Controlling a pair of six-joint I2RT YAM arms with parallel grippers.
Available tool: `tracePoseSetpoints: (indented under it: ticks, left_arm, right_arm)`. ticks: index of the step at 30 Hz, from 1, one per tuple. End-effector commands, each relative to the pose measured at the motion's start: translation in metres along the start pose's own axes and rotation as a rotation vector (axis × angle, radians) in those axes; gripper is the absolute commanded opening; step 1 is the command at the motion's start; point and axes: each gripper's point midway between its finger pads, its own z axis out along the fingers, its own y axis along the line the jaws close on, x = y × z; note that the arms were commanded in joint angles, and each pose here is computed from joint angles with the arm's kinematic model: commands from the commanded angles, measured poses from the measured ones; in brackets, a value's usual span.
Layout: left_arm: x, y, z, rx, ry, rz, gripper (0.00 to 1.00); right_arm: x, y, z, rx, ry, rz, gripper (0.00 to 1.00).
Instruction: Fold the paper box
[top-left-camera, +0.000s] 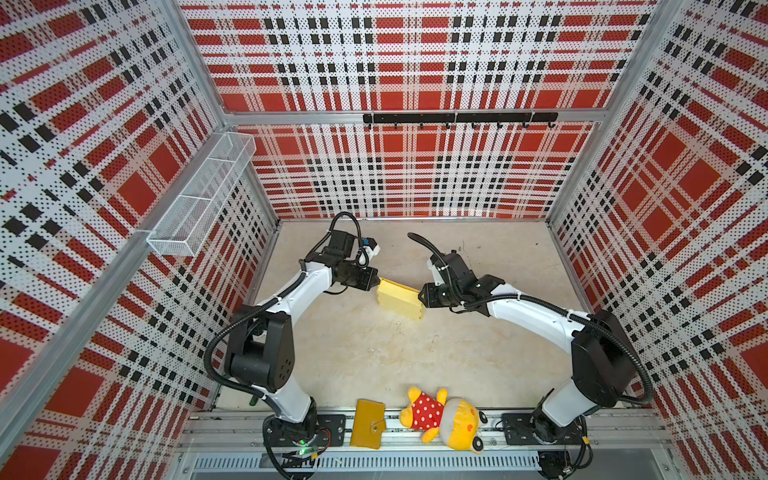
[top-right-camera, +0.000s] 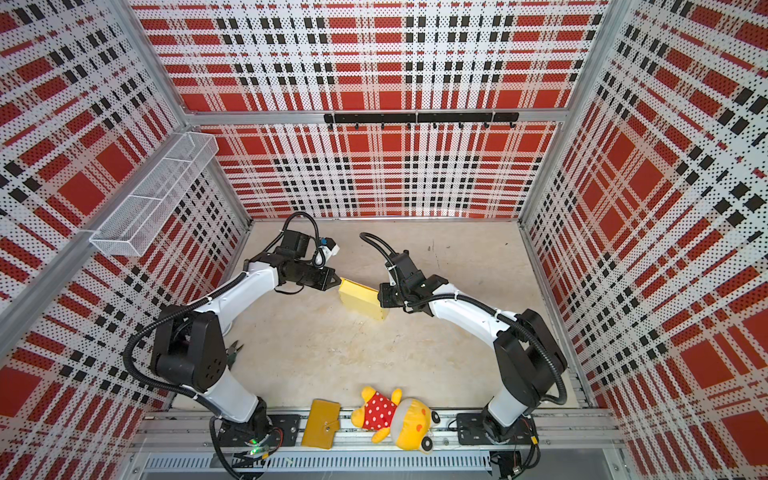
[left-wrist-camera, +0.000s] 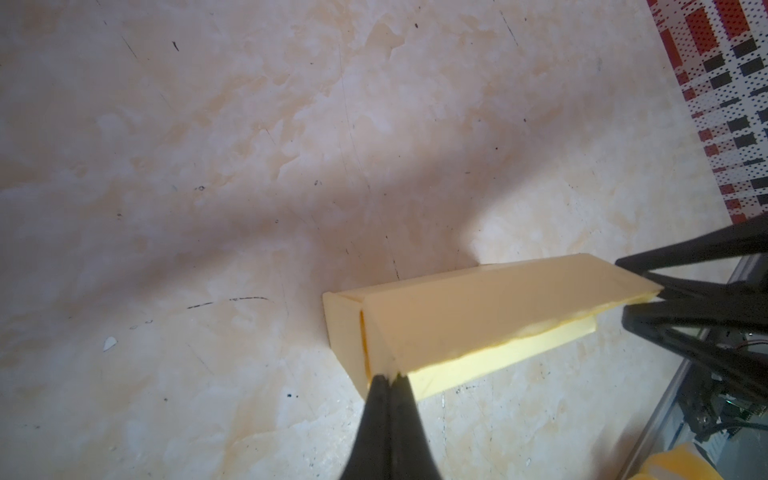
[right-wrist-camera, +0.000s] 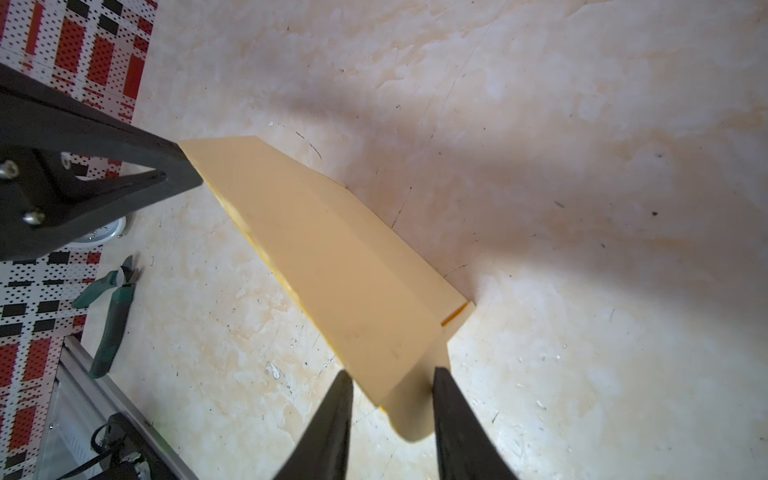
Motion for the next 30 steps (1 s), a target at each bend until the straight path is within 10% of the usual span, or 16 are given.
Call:
tracePoseSetpoints:
  ticks: [1, 19, 30]
  left_arm:
    - [-0.005, -0.002, 0.001, -0.001, -0.002, 0.003, 0.0]
    - [-0.004, -0.007, 0.006, 0.019, 0.003, -0.004, 0.0]
    - [-0.004, -0.007, 0.007, 0.022, -0.002, -0.04, 0.0]
  right_arm:
    - [-0.007, 0.009, -0.006, -0.025, -0.006, 0.017, 0.3]
    - [-0.02, 0.016, -0.006, -0.038, 0.002, 0.102, 0.08]
    - [-0.008, -0.004, -0.007, 0.035, 0.003, 0.192, 0.27]
